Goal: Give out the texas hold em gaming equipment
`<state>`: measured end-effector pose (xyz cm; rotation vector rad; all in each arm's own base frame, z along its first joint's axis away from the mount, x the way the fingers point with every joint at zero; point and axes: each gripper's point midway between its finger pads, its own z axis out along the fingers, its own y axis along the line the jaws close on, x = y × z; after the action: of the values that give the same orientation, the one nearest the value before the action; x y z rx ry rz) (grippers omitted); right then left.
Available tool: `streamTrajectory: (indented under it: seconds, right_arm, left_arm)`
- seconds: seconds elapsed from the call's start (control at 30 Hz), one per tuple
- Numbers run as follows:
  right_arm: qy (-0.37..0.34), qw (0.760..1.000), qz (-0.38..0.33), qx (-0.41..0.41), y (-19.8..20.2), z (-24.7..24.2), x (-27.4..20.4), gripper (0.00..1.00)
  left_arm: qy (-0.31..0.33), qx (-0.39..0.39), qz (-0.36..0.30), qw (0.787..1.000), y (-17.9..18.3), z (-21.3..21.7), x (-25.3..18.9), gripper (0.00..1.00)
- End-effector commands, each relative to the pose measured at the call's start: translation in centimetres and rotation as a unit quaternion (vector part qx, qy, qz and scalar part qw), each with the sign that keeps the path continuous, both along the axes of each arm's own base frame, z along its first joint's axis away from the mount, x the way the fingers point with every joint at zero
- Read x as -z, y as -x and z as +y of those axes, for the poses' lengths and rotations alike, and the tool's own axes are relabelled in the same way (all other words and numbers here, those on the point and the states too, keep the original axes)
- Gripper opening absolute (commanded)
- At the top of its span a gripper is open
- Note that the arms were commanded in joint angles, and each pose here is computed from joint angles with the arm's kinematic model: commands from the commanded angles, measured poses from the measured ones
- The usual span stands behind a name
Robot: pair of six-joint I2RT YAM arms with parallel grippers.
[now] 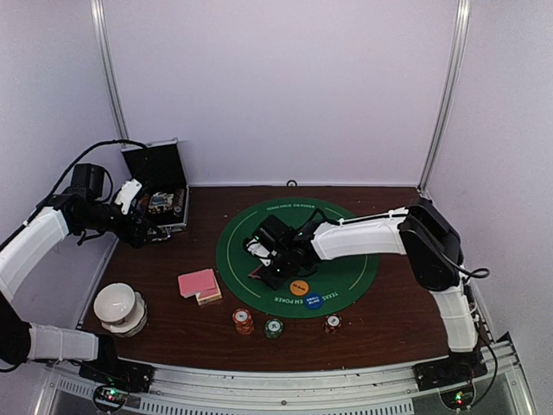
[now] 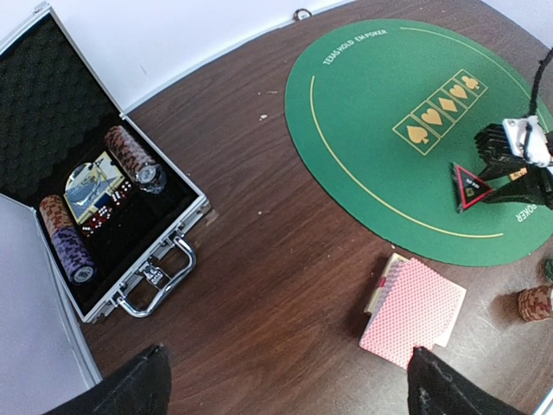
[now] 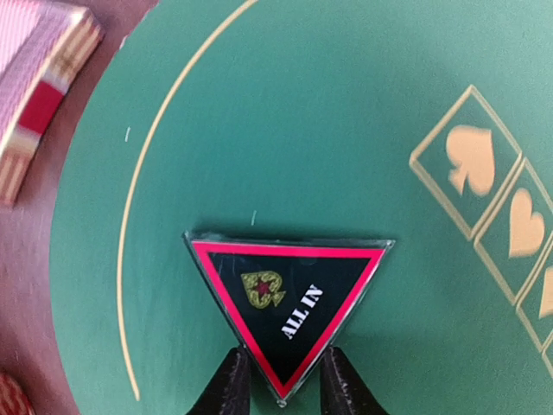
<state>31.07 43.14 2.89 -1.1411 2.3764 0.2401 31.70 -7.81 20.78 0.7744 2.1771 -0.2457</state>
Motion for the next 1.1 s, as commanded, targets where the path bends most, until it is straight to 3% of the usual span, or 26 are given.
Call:
streamTrajectory:
  seconds: [0.0, 0.6, 0.7, 0.73, 0.8, 0.83, 1.07]
  right_arm:
    - [0.008, 0.999, -0.002, 0.033, -2.8, 0.6, 1.9, 0.29]
    - [-0.019, 0.993, -0.087, 0.081, -9.5, 4.3, -1.1, 0.31]
    - [-0.023, 0.989, -0.111, 0.091, -10.0, 3.8, -3.1, 0.45]
    - [-0.022, 0.987, -0.123, 0.097, -10.2, 3.5, -3.9, 0.55]
    - [-0.029, 0.982, -0.150, 0.110, -10.4, 2.6, -6.1, 0.88]
    - [-0.033, 0.979, -0.165, 0.115, -10.4, 2.1, -7.2, 0.98]
    - [-0.041, 0.949, -0.216, 0.226, -11.5, -3.1, -12.2, 1.00]
  left_arm:
    - [0.006, 0.006, -0.021, 1.000, 0.0, -0.3, -1.5, 0.97]
    - [0.008, 0.021, -0.006, 1.000, 1.3, -0.6, -0.6, 0.98]
    - [0.011, 0.020, -0.006, 1.000, 1.3, -0.7, -0.8, 0.97]
    - [0.011, 0.020, -0.007, 1.000, 1.4, -0.7, -0.8, 0.98]
    - [0.011, 0.020, -0.008, 1.000, 1.4, -0.7, -0.8, 0.98]
    - [0.011, 0.020, -0.009, 1.000, 1.5, -0.7, -0.9, 0.98]
    - [0.011, 0.019, -0.012, 1.000, 1.5, -0.6, -1.1, 0.98]
